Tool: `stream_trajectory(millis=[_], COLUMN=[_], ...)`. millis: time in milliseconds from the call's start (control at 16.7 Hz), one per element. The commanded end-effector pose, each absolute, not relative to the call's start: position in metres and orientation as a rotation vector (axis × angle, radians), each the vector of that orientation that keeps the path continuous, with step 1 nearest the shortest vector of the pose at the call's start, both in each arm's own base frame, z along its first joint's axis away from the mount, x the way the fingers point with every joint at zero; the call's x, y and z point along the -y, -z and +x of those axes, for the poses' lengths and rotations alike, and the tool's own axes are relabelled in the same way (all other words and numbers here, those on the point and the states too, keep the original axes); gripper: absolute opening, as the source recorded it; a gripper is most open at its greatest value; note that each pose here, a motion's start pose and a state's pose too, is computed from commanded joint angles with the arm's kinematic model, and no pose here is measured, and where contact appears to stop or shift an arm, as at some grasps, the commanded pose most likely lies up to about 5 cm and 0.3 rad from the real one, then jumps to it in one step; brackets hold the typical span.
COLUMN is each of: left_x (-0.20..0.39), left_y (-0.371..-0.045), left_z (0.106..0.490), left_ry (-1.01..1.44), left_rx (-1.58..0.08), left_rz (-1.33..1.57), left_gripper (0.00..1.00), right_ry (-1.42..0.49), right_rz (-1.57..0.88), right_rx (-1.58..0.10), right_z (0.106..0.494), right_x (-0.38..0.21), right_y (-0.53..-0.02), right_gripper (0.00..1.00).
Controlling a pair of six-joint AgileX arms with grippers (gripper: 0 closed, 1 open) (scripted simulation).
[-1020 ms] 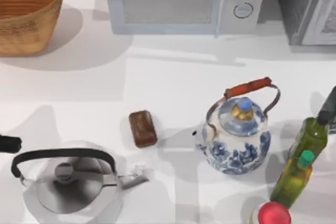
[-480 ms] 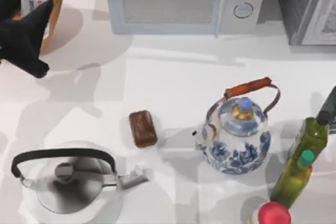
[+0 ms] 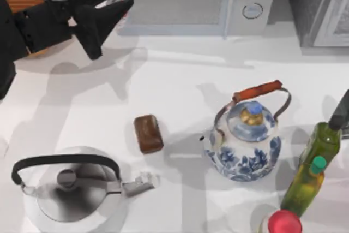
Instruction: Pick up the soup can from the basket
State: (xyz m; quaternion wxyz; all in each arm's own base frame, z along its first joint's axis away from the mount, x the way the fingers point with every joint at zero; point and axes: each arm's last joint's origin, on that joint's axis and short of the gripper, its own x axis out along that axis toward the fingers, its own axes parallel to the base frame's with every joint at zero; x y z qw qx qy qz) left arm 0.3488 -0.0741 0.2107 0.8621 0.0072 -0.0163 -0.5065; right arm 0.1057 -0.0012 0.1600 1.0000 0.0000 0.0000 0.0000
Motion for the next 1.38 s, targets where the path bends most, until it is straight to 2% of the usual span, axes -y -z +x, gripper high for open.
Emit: stream_trajectory(millis=[300,540,720,900,1200,1380], left_x=[0.105,0.124,0.131,0.134,0.134,0.134], left_y=[-0.129,-0.065,-0.032,-0.018,-0.018,-0.018], left_z=[0.396,0.409,0.411,0.410,0.410,0.410], left_ry=[1.322,1.484,1.561,1.591,1.591,1.591], left_rx=[0.019,0.007,0.002,0.000,0.000,0.000], left_rz=[0.012,0.006,0.002,0.000,0.000,0.000], left_gripper=[0.00,0.00,0.00,0.00,0.00,0.23], right_ry=[0.000,0.000,0.000,0.000,0.000,0.000], right_rz=[0.000,0.000,0.000,0.000,0.000,0.000], right_rx=[0.000,0.000,0.000,0.000,0.000,0.000], right_z=[0.106,0.106,0.106,0.106,0.106,0.106], right_x=[0.001,0.001,0.001,0.001,0.001,0.001], right_y=[-0.160,-0.160,-0.160,-0.160,-0.160,-0.160], right_gripper=[1.00,1.00,1.00,1.00,1.00,1.00])
